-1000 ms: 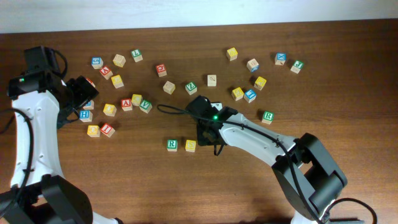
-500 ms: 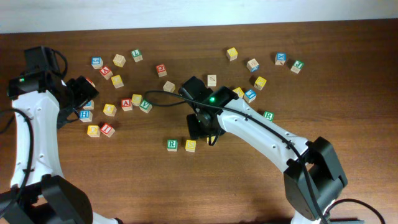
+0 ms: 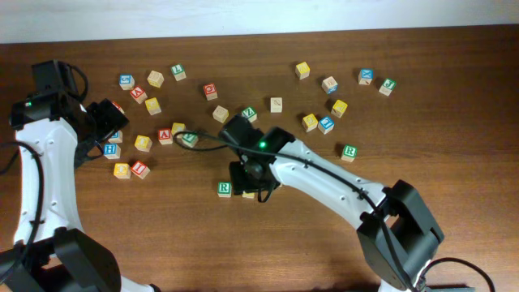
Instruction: Spell out RSS
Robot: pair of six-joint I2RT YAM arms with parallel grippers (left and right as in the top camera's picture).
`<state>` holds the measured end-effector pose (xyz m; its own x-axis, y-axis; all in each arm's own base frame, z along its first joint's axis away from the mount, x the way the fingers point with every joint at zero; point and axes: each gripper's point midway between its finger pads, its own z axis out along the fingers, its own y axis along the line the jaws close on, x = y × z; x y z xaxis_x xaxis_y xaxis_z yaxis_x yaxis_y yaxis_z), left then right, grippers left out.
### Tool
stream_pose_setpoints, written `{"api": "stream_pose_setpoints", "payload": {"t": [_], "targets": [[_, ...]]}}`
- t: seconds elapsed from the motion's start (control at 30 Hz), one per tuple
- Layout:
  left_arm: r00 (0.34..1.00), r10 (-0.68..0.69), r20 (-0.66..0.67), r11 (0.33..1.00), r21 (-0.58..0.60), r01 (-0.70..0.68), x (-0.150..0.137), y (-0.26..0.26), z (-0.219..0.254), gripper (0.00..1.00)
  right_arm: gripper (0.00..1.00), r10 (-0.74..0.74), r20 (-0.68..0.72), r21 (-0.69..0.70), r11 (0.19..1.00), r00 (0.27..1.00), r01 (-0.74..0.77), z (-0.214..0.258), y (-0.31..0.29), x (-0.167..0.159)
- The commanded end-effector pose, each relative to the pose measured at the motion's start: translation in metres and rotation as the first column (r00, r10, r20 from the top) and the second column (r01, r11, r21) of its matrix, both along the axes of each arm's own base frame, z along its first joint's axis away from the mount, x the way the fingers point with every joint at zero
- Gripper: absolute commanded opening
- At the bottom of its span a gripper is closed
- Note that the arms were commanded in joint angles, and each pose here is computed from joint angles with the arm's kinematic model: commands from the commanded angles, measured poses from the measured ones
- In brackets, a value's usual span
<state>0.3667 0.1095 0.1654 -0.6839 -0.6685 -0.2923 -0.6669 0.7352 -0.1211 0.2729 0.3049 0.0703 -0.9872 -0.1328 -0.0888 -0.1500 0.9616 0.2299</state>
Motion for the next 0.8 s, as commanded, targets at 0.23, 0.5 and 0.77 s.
{"api": "stream_pose_setpoints", "payload": {"t": [0.23, 0.5, 0.77], "targets": [[1.000, 0.017, 0.004, 1.000, 0.000, -0.017, 0.000, 0.002, 0.001, 0.99, 0.51, -0.090, -0.019, -0.142, 0.986, 0.996, 0.086, -0.049, -0.006, -0.004], [1.000, 0.017, 0.004, 1.000, 0.000, -0.017, 0.000, 0.002, 0.001, 0.99, 0.46, -0.089, -0.025, -0.144, 0.986, 0.996, 0.084, -0.062, -0.002, -0.002], [1.000, 0.017, 0.004, 1.000, 0.000, -0.017, 0.000, 0.002, 0.001, 0.99, 0.33, -0.090, -0.022, -0.178, 0.980, 0.996, 0.085, -0.076, -0.006, 0.000]]}}
